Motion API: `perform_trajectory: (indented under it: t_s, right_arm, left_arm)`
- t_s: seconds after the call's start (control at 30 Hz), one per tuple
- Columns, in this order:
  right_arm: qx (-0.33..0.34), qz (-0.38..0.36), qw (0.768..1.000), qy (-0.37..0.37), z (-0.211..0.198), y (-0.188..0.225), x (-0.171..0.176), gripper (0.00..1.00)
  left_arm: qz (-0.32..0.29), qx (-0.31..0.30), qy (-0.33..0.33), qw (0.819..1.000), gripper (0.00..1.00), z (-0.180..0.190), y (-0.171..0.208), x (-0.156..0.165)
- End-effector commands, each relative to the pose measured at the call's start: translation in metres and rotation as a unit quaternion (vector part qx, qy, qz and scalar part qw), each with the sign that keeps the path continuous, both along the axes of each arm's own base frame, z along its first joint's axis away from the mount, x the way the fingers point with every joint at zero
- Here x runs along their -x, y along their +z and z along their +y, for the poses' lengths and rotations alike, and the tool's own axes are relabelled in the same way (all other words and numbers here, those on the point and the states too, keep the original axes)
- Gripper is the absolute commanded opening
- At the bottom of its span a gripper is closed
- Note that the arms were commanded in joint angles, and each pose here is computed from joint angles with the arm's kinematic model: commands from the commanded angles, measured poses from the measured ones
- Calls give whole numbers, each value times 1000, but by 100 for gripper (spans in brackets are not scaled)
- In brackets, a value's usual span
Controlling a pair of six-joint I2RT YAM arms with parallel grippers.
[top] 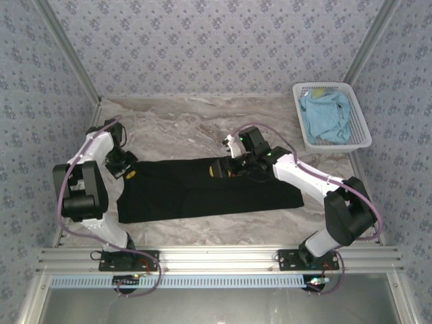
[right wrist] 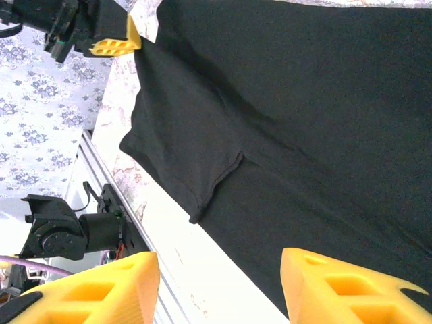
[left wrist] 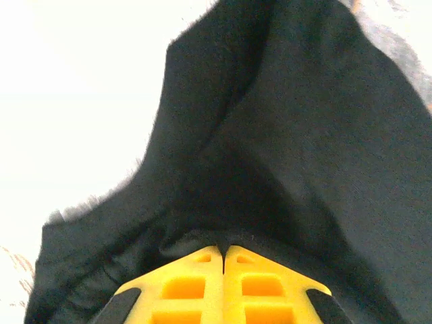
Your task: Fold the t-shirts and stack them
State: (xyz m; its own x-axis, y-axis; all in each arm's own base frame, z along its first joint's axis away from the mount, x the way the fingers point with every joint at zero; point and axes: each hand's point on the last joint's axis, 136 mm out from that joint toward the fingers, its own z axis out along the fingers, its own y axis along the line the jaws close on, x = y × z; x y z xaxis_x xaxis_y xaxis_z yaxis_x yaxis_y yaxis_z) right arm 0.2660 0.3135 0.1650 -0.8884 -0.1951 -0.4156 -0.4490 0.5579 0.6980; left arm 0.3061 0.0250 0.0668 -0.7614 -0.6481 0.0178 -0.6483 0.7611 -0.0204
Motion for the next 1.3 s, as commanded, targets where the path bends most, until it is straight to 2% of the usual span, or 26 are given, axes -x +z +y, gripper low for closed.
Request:
perform_trajectory:
  t_s: [0.0, 0.1, 0.13, 0.17, 0.23, 0.3, 0.4, 0.5, 0.63, 0.77, 0.93, 1.1, 1.27]
  right_arm:
    - [12, 6, 1000, -14, -8, -1, -4, 53]
    - [32, 6, 998, -46, -26, -7, -13, 52]
    - [49, 8, 997, -65, -37, -13, -19, 52]
    - [70, 10, 994, -84, -49, -19, -24, 52]
    - [121, 19, 984, -128, -83, -34, -36, 50]
    - [168, 29, 972, -165, -115, -48, -45, 48]
    - [245, 65, 946, -201, -162, -75, -49, 43]
    - [311, 86, 922, -214, -193, -93, -57, 40]
    - [365, 123, 896, -221, -216, -113, -66, 39]
    - [408, 158, 871, -222, -228, -135, -66, 40]
    - [440, 192, 844, -239, -241, -149, -55, 41]
    - [426, 244, 827, -274, -243, -159, -18, 43]
    - [391, 308, 798, -339, -227, -169, 34, 45]
  left_arm:
    - [-12, -56, -22, 998, 8, 19, 0, -13]
    - [-27, -87, -24, 996, 43, 24, 15, -17]
    - [-34, -102, -27, 994, 48, 23, 24, -16]
    - [-39, -113, -29, 992, 49, 21, 32, -13]
    - [-55, -112, -15, 992, 49, 9, 47, 1]
    - [-67, -70, 6, 995, 47, -18, 48, 19]
    - [-60, 12, 40, 997, 41, -70, 32, 45]
    - [-52, 55, 80, 994, 34, -100, 11, 59]
    - [-32, 74, 115, 990, 30, -112, -20, 63]
    - [-7, 50, 102, 993, 28, -109, -42, 52]
    - [7, 33, 75, 997, 27, -104, -61, 12]
    - [-32, 22, 20, 999, 27, -108, -62, -73]
    - [-92, 51, -40, 994, 27, -144, -54, -167]
